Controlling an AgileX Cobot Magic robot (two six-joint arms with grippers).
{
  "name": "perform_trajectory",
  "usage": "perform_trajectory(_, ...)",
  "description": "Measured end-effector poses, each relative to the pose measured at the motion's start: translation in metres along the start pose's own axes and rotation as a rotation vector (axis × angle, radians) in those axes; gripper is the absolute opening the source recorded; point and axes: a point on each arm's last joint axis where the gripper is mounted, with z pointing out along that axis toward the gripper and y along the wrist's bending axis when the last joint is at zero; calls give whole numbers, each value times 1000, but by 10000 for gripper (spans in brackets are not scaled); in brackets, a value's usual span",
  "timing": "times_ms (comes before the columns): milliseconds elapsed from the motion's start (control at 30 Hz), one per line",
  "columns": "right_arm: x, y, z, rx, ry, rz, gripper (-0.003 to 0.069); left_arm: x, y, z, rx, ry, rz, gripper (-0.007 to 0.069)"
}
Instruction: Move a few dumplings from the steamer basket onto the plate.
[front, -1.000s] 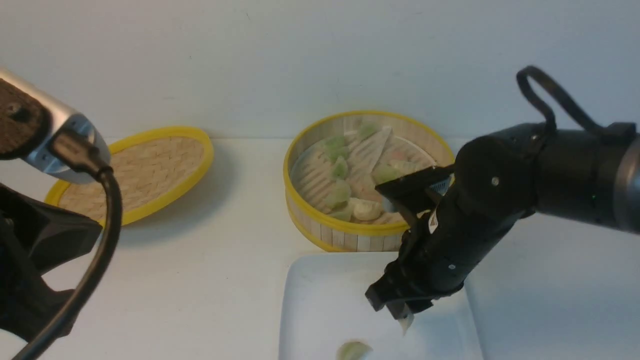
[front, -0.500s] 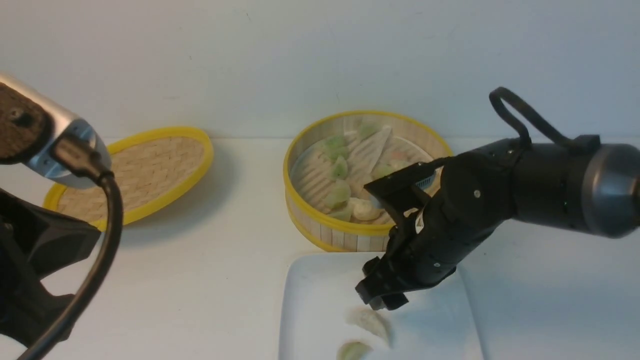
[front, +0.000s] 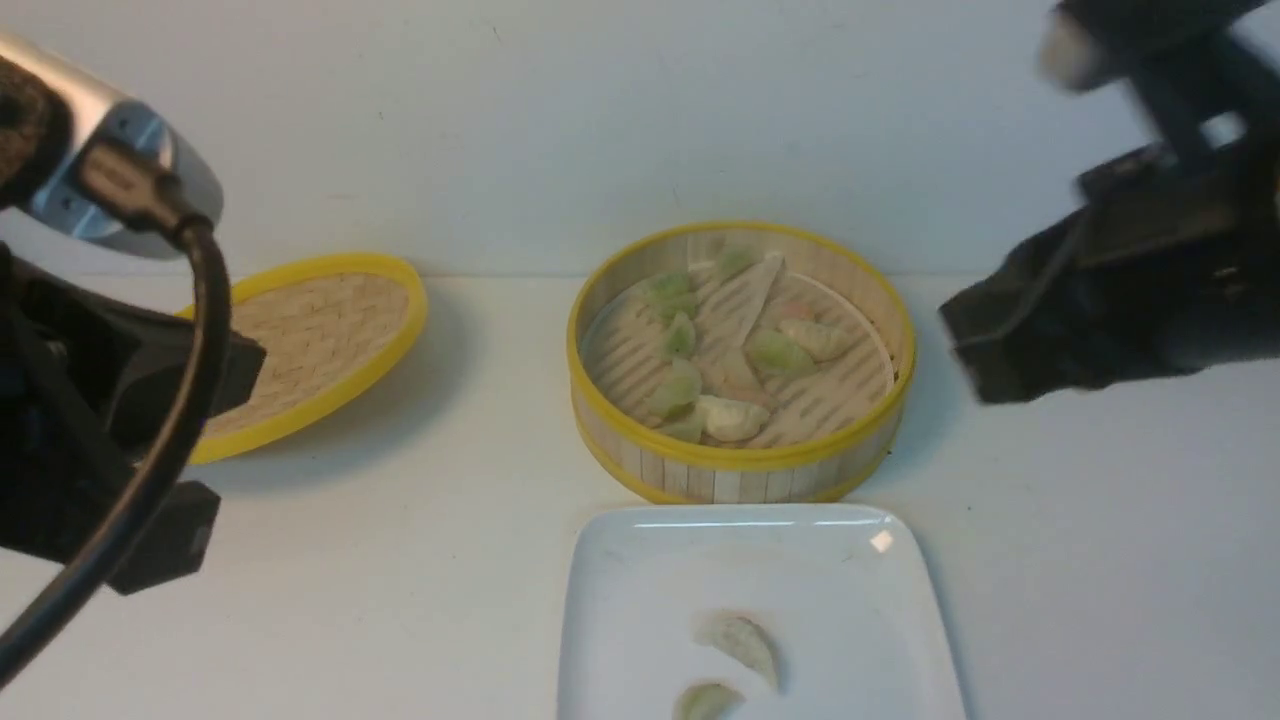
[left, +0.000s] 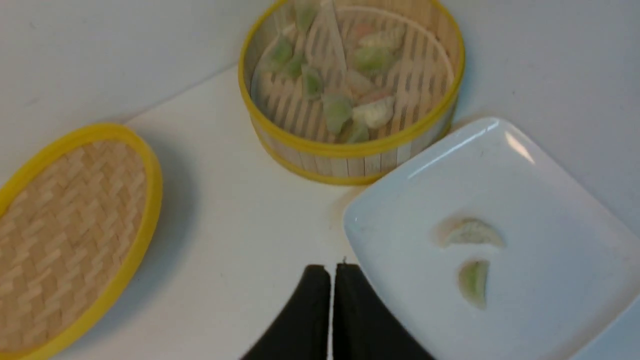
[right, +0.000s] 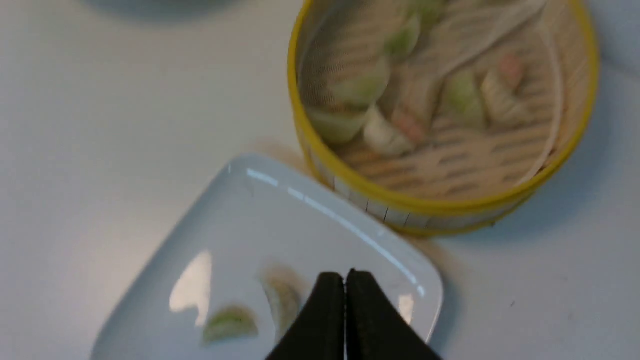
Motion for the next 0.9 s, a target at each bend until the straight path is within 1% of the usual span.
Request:
perform_trajectory(33,0,-1,-14,1,-42,5,-12,-1,0,0,2,-9,0,-6)
perform_trajectory(67,4,-3,-48,-2,-152,15,-13,-4,-1,0,8,-41,0,-6)
perform_trajectory(133,14,-6,-79,-13,-261,25,-14,-6,-1,0,14,-70,0,-6)
perform_trajectory(200,38,-9,-111,-28,-383,35,-14,-10,-2,2,22,-101,1,-6)
perform_trajectory(267,61,-12,-132,-33,-500,34,-14,-12,-4,5,25,-112,3,-6)
perform_trajectory(367,107,-18,-147,-37,-684,37,-14,-17,-7,18,31,-111,10,-6)
perform_trajectory(400,115,-19,-149,-41,-734,43,-14,-18,-8,22,31,-104,12,-6)
perform_trajectory(500,157,-24,-157,-49,-921,67,-14,-20,-11,37,35,-86,19,-6)
perform_trajectory(633,181,-26,-150,-56,-1022,84,-14,-23,-15,53,40,-72,27,-6)
perform_trajectory(800,185,-26,-138,-67,-1010,104,-14,-24,-17,60,51,-69,22,-6)
perform_trajectory(900,186,-26,-136,-72,-1004,112,-14,-22,-15,52,50,-61,15,-6)
